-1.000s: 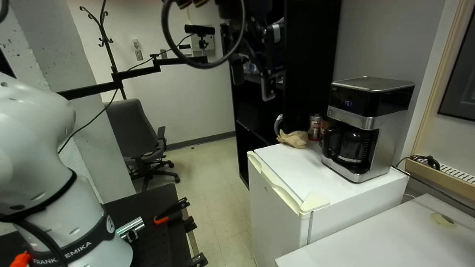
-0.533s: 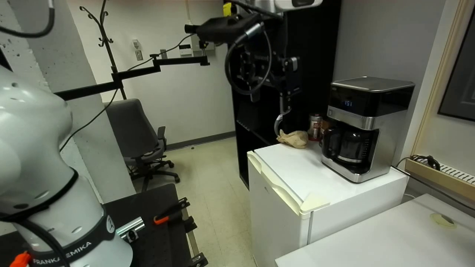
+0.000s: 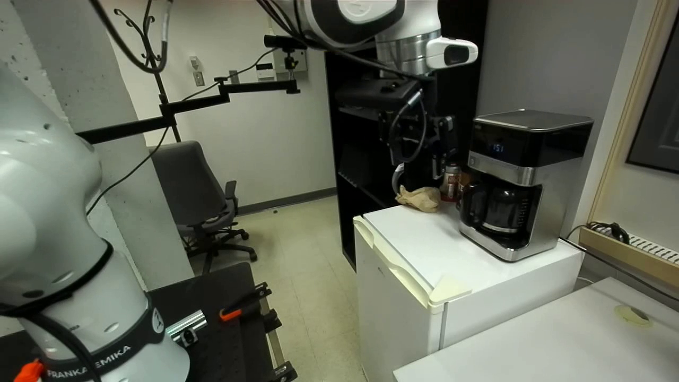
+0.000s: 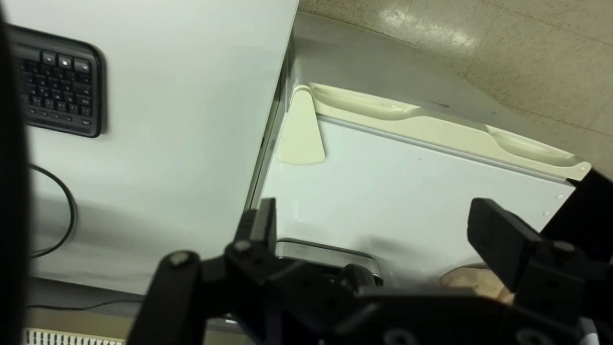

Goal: Turn on the coffeemaker

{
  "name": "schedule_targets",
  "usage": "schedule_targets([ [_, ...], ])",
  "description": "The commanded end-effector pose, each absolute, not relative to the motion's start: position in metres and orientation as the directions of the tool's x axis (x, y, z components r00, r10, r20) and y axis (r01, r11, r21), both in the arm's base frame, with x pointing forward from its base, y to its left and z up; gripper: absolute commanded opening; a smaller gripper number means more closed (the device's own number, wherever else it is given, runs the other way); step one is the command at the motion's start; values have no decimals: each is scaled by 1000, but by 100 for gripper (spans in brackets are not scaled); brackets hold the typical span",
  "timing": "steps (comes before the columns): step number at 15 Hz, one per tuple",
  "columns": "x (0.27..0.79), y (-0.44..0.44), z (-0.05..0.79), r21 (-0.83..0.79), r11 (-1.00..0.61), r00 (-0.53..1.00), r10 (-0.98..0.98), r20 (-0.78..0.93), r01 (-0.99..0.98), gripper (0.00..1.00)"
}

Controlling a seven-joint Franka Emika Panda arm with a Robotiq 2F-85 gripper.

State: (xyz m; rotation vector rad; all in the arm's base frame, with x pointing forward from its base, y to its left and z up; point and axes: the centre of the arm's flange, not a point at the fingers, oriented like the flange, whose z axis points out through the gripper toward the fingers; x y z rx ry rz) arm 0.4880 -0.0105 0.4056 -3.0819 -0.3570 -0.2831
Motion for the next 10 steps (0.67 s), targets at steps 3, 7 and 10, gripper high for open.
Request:
schedule_targets([
  [3,570,31,378,33,-969,949,245,198,244,75],
  [7,616,63,365,70,-961,933,275,231,266,52],
  [10,645,87,356,106,-954,916,298,268,279,30],
])
